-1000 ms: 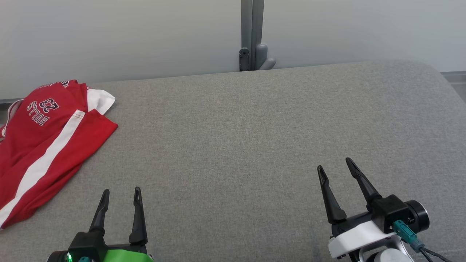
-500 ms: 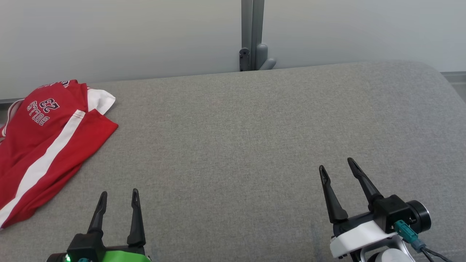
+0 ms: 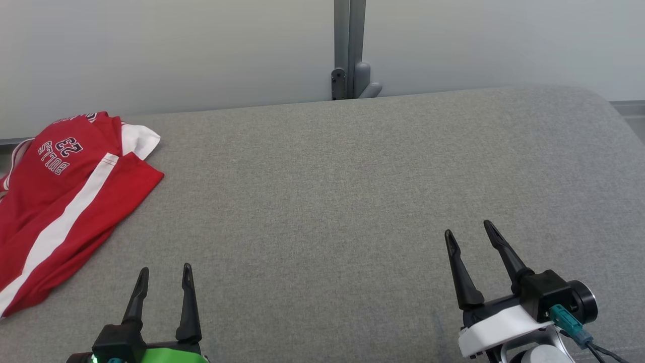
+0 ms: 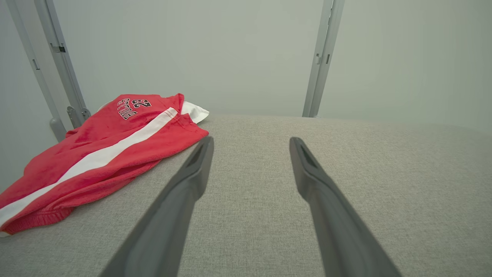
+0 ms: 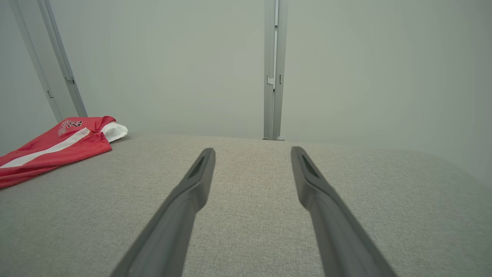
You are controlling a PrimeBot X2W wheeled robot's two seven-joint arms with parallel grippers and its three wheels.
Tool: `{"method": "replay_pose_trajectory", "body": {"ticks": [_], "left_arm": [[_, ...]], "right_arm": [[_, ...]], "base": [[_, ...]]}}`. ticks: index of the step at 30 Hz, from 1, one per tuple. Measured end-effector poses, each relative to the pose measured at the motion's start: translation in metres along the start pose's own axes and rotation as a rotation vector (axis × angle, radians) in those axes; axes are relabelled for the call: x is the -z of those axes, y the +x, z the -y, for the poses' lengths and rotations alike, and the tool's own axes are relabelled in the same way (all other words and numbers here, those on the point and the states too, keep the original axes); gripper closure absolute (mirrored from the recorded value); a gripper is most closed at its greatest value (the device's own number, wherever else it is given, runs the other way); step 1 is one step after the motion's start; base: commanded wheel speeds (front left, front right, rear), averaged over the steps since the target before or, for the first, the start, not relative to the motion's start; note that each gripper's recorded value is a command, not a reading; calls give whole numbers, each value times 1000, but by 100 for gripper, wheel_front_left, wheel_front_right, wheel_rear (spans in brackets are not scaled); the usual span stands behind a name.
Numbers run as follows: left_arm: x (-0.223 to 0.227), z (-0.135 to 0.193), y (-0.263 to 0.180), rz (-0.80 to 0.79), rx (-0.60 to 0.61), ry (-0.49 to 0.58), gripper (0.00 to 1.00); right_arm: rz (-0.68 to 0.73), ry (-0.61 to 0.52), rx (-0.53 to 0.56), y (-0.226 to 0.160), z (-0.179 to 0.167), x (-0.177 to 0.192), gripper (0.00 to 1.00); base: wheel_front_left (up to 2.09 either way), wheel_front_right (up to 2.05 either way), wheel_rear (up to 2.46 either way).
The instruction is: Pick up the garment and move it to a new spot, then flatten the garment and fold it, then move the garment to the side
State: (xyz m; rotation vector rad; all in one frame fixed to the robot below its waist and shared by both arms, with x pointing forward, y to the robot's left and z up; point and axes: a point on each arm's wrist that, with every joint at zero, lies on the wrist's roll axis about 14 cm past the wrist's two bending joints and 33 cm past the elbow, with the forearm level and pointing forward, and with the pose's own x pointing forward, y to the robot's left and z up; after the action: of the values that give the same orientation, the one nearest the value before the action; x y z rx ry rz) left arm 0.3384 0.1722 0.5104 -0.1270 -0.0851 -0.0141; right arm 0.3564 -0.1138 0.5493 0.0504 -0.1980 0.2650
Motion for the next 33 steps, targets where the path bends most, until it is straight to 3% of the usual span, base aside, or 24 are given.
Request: {"method": "replay_pose_trajectory", "body": {"ticks": [19,33], "left_arm": [[-1,-11,-6,1,-35,2,0],[-12,-69,-45,31,-236,24,0]], "right_arm": [[2,12,-25,6,-7,0,0],[-6,57,-208,34,-65,8,0]], "base": [[0,0,0],[0,0,0]]}}
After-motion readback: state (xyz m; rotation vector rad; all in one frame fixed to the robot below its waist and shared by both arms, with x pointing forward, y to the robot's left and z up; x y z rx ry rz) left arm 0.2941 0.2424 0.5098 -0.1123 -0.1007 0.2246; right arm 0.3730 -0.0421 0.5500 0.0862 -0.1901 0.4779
